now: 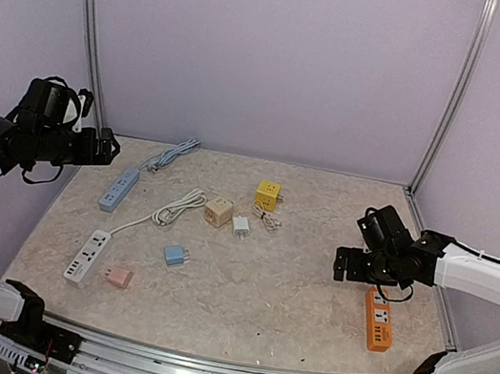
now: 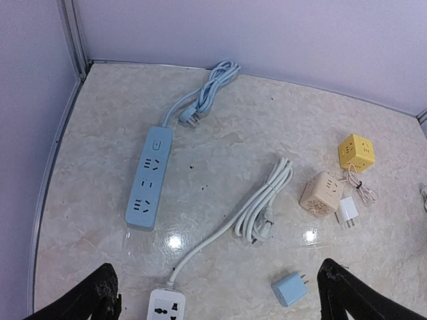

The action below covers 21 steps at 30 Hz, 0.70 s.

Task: Insert the plug
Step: Move the plug to the center of the board, then move the socket to the center of the board.

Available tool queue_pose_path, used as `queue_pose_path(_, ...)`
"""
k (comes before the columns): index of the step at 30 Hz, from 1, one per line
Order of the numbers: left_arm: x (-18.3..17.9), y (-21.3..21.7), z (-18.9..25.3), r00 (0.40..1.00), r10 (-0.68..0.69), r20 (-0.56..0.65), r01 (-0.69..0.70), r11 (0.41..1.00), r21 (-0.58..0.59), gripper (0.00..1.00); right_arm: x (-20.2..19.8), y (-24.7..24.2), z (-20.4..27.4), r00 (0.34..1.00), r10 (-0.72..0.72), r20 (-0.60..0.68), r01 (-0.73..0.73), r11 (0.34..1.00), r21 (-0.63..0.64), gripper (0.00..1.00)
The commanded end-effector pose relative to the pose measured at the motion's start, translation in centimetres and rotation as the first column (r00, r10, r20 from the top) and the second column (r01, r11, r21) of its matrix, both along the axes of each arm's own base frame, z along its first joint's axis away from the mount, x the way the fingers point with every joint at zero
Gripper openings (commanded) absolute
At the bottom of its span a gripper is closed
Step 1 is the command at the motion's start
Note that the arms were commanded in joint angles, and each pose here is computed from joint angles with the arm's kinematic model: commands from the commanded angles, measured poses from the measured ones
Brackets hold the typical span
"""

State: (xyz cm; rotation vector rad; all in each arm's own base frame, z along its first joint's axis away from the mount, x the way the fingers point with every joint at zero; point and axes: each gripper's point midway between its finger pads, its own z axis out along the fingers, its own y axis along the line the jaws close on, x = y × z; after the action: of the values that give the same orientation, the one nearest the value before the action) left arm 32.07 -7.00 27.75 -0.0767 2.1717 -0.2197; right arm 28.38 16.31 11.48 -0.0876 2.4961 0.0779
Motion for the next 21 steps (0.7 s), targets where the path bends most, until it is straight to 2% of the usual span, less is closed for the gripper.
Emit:
queue_pose_path(1,-0.2,-0.3,0.3,1.0,-0.008,0.003,0.008,1.0,-0.011,0.99,-2.8,-3.5,-2.3,0.967,-0.249,-0.056,0.253,0.965,0.07,1.0)
queue_pose_path(10,-0.2,-0.5,0.2,1.0,-0.014,-0.001,0.014,1.0,-0.015,0.99,-6.8,-8.0,-5.5,0.855,-0.506,-0.117,0.516,0.852,0.085,1.0)
queue_pose_path(21,0.0,-0.5,-0.2,1.0,-0.011,-0.013,0.011,1.0,-0.009,0.99,-9.3,-9.9,-8.0,0.814,-0.558,-0.16,0.572,0.818,0.06,1.0)
